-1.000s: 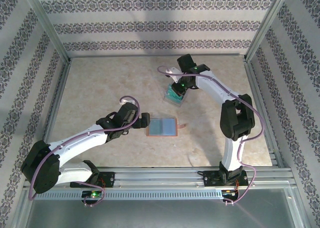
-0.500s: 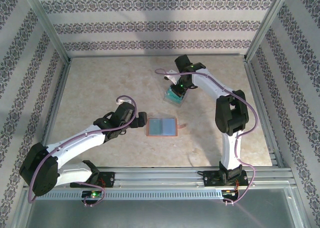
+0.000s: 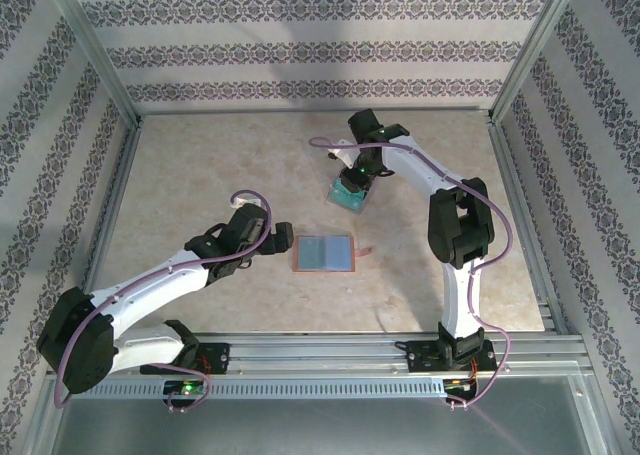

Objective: Take the credit cards out of the card holder

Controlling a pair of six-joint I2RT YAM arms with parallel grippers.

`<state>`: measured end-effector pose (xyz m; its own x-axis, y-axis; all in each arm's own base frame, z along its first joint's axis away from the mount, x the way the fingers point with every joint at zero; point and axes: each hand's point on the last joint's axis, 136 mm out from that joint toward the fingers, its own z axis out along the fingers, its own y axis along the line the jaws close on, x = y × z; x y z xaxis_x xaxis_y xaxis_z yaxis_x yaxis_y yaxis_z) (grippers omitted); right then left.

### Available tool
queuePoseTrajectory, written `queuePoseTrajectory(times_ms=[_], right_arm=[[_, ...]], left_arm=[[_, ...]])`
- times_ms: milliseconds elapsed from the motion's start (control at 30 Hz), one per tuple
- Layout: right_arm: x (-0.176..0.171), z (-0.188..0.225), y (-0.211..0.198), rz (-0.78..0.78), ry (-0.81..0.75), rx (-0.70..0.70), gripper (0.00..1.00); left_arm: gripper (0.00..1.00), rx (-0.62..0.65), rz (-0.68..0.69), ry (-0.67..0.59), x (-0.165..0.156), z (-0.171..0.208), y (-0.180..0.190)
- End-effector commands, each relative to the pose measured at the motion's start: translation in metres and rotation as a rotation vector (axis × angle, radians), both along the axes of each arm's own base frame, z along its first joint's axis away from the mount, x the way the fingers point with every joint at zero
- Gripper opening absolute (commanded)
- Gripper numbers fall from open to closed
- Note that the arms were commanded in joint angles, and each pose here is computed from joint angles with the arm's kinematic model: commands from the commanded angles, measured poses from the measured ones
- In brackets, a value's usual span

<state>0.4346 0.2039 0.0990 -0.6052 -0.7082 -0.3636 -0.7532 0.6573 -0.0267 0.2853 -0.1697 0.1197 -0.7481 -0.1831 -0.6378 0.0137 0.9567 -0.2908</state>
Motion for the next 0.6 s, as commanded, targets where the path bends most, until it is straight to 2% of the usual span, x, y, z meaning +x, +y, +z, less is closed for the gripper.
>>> queuePoseTrajectory(times_ms=[0,100,267,567], right_arm=[[0.003,0.015,-0.003,-0.030,-0.018,0.001,0.30],[-0.002,0.030,-0.001,-0.062,-0.037,0.029,0.35],[-0.022,0.053,0.005,-0.164,-0.035,0.094,0.54],[-0.084,0.050,0.023,-0.441,0.035,0.169,0.65]], left_arm=[[0.99,0.003,0.026,0.010,-0.001,-0.001,0.009],[0.99,0.001,0.029,0.010,-0.001,0.000,0.010],[0.99,-0.001,0.049,0.004,0.000,-0.001,0.014],[0.99,-0.028,0.177,-0.043,0.000,0.002,0.037]])
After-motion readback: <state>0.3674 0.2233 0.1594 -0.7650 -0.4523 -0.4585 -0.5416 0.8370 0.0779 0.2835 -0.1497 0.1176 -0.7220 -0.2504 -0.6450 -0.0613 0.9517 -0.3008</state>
